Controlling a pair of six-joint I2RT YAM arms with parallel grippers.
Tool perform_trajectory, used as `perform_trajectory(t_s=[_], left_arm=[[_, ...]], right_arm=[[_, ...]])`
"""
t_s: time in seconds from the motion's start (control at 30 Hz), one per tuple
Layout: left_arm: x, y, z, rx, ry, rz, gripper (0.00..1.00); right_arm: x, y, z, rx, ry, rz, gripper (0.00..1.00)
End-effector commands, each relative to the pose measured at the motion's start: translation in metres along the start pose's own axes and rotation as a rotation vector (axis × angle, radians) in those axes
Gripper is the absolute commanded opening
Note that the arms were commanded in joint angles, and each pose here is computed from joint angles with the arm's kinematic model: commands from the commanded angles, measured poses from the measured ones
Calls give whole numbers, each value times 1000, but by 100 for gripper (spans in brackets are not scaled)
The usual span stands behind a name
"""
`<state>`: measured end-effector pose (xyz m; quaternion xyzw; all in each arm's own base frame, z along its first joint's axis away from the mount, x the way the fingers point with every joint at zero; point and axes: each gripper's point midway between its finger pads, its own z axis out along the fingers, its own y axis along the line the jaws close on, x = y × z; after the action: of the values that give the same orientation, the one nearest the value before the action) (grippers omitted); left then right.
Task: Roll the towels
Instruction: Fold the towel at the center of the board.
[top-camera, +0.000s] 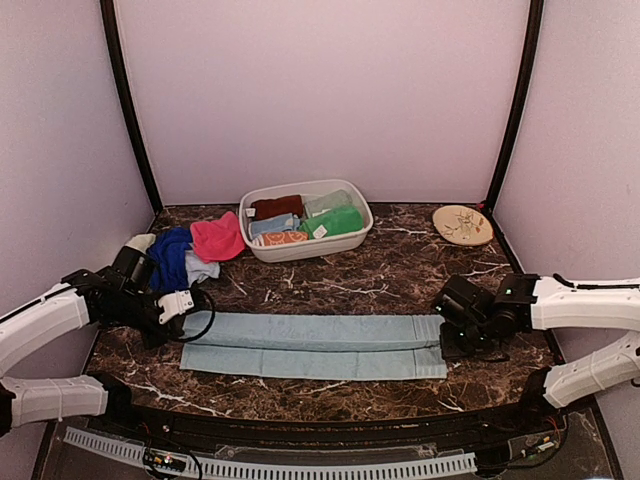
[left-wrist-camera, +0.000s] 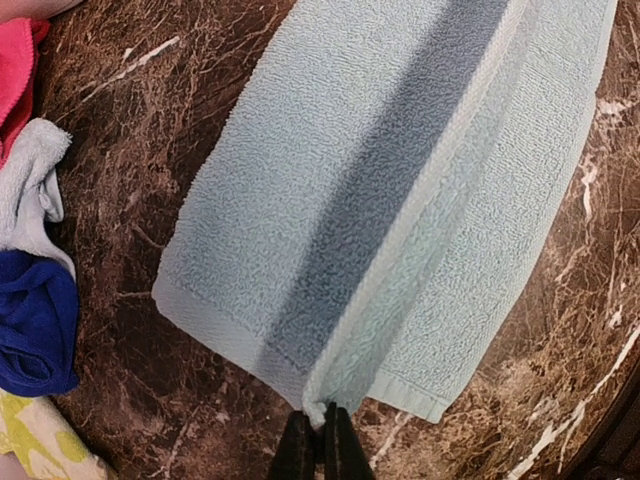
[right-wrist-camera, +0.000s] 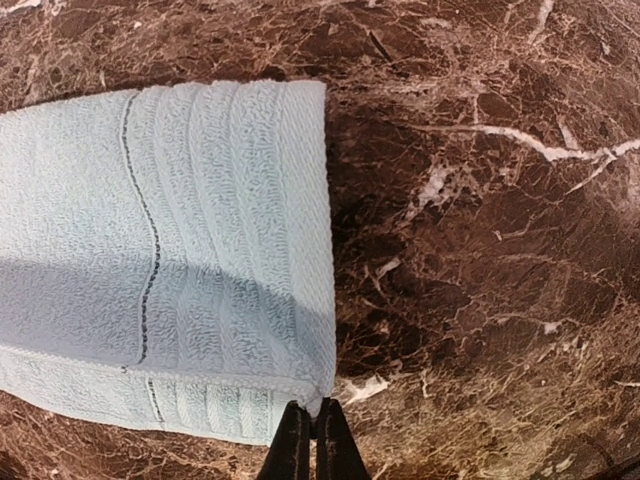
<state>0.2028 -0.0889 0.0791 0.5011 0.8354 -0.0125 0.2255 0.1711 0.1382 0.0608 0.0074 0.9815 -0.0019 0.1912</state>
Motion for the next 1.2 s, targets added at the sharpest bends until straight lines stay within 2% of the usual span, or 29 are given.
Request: perform_trajectory(t_s=[0.0, 0.53, 0.7, 0.83, 1.0, 1.07, 1.17], left_arm=[[14, -17, 0, 37, 27, -10, 0], [18, -28, 3, 29, 26, 38, 0], [23, -29, 6, 26, 51, 61, 2], [26, -33, 6, 50, 66, 79, 25], [12, -33, -6, 79, 29, 71, 66], [4, -35, -13, 103, 8, 70, 74], [-7, -34, -27, 121, -18, 79, 75]], right_arm=[[10, -9, 4, 52, 21, 1, 0], [40, -6, 11, 38, 67, -55, 0], [43, -3, 11, 25, 73, -74, 12], [45, -1, 8, 3, 77, -82, 27], [38, -1, -5, -16, 55, -81, 35], [32, 2, -12, -27, 38, -76, 38], [20, 3, -26, -31, 7, -74, 39]])
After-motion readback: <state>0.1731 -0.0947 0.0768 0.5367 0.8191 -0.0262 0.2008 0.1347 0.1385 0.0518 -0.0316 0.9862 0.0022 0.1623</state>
